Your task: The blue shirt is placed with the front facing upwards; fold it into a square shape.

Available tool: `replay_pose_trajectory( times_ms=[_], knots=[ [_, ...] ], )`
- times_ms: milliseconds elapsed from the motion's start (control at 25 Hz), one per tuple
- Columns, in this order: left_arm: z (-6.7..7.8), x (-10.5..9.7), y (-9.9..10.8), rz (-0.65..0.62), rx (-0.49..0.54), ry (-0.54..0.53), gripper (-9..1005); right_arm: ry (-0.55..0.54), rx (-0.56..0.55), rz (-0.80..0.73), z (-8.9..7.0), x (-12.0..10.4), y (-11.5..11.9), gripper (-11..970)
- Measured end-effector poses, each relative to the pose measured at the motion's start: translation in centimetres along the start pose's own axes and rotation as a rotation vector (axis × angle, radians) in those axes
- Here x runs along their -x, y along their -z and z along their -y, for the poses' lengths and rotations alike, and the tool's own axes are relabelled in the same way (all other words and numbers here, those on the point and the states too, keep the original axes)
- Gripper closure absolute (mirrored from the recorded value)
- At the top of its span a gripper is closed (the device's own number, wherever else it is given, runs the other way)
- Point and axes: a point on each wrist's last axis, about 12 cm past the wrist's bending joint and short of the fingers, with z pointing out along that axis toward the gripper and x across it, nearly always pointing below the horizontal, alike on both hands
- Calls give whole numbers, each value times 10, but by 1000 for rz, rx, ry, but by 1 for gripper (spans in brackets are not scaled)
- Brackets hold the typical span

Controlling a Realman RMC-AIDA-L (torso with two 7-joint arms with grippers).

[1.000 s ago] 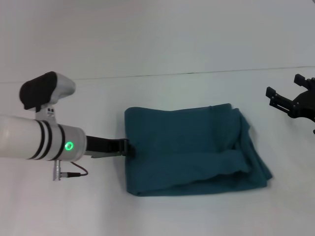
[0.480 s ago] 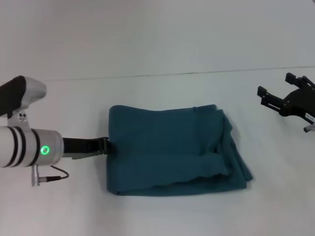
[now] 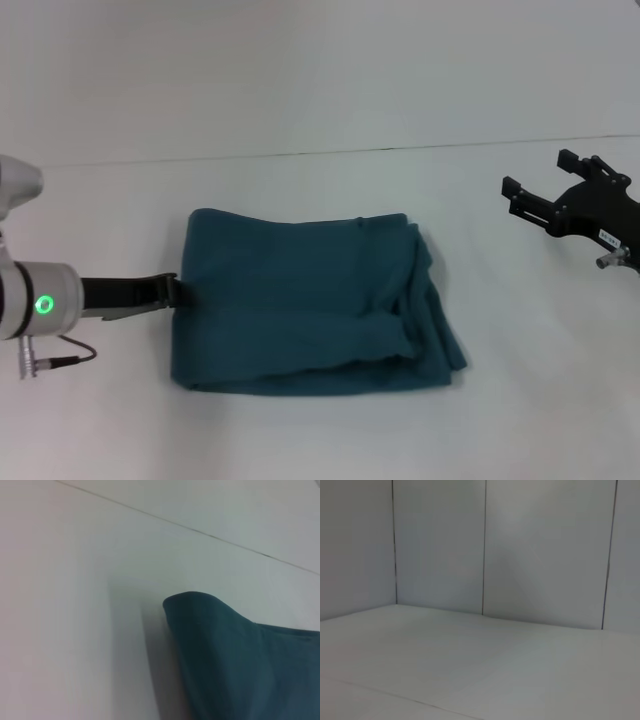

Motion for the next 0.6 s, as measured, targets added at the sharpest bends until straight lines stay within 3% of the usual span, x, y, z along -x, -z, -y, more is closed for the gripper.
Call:
replay_pose_trajectory(
  times_ms=[320,600],
  knots=[
    [-16,-4,12,36,26,32,935,-4,19,-1,-5,3,-9,14],
    [-18,-7,17,53,28,17,934,-6,26,-6,-8,3,-13,14]
  ],
)
